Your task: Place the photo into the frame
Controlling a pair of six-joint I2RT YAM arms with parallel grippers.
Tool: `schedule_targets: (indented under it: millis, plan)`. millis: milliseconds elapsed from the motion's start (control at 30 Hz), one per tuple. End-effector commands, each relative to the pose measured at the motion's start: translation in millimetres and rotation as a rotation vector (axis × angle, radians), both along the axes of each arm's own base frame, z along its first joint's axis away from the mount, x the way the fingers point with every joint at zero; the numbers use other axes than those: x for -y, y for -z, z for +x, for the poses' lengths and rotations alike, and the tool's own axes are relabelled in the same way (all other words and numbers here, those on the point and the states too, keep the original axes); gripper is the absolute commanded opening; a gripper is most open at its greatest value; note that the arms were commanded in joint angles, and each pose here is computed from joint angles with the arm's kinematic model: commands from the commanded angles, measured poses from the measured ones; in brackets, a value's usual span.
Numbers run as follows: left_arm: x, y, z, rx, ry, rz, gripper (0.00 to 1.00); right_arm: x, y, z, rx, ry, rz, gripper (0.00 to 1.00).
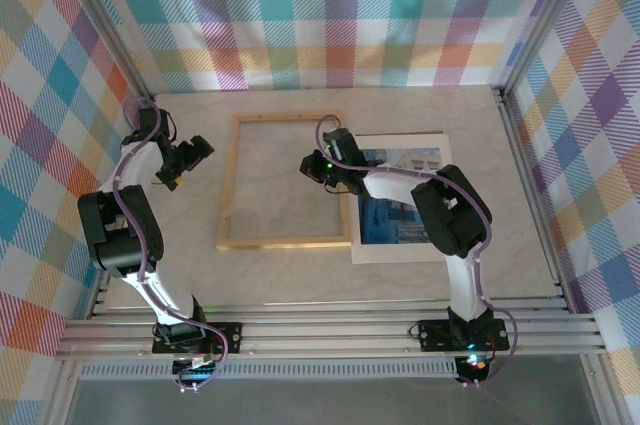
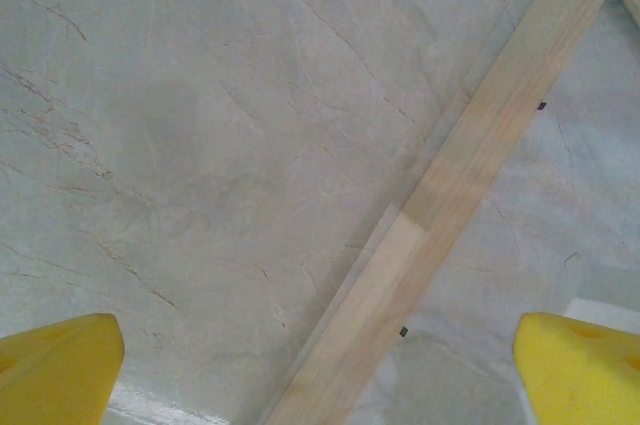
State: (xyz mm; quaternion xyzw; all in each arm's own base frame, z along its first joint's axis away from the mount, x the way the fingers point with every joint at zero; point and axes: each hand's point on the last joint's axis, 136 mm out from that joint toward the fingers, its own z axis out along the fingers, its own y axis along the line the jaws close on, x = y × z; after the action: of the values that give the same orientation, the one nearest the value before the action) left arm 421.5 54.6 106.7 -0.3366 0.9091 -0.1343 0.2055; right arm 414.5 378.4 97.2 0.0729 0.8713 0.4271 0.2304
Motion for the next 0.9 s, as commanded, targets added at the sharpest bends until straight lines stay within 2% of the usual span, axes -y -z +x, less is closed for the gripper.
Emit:
schedule_targets:
  millis: [0,433,867]
  plan:
    - [8.6,6.4,-0.1,-0.008,0.032,-0.011,1.00,3.3,-29.5,9.8,0.071,0.039,0.054,0.00]
    - [19.1,14.3,-0.1,-0.028,0.065,-0.017,1.00,14.4,-25.7,11.5,0.067,0.056,0.048,0.00]
    - [27.3,20.3,-0.4,-0.049,0.093,-0.007,1.00,12.8,-32.4,9.0,0.071,-0.016,0.026,0.00]
